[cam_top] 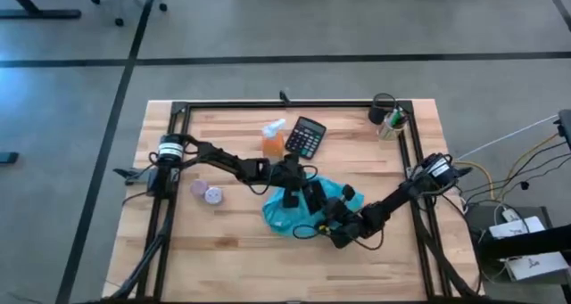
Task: Apply microfiber cloth
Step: Wipe the front and back of the black cellphone with the blue microfiber cloth
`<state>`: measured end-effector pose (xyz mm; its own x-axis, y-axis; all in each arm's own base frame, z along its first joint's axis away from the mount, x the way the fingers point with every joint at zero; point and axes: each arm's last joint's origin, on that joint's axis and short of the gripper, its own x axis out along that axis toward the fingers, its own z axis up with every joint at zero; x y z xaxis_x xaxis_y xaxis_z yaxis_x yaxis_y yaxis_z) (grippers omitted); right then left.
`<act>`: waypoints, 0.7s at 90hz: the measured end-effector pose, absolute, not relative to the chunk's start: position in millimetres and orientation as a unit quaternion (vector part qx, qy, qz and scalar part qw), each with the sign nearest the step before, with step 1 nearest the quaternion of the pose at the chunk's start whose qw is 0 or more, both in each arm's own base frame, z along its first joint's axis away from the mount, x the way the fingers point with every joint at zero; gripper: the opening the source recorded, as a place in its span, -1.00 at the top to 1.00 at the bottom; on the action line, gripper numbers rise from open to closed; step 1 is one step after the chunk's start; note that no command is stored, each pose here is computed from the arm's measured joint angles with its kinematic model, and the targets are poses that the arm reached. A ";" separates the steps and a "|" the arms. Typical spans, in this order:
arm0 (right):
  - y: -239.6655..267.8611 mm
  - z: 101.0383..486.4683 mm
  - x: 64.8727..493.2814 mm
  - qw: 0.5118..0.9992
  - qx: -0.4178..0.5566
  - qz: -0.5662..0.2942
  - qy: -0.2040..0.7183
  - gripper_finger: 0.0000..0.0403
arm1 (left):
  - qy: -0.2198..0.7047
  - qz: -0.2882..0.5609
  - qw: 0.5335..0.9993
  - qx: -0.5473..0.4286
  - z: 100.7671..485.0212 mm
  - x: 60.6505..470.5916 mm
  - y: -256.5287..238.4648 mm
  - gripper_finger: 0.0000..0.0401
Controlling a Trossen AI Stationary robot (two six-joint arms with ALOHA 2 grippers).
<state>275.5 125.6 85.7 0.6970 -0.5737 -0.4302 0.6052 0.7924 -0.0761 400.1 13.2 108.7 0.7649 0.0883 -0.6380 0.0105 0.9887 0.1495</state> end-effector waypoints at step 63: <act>129.5 83.5 261.2 0.903 0.085 -0.279 0.315 1.00 | 0.344 0.023 0.937 0.064 108.3 399.8 12.2 1.00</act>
<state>261.2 129.5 83.5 0.6460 -0.4509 -0.6160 0.5581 0.8295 -0.0219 399.8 12.2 108.3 0.7625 0.0866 -0.6411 0.0017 0.9907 0.1358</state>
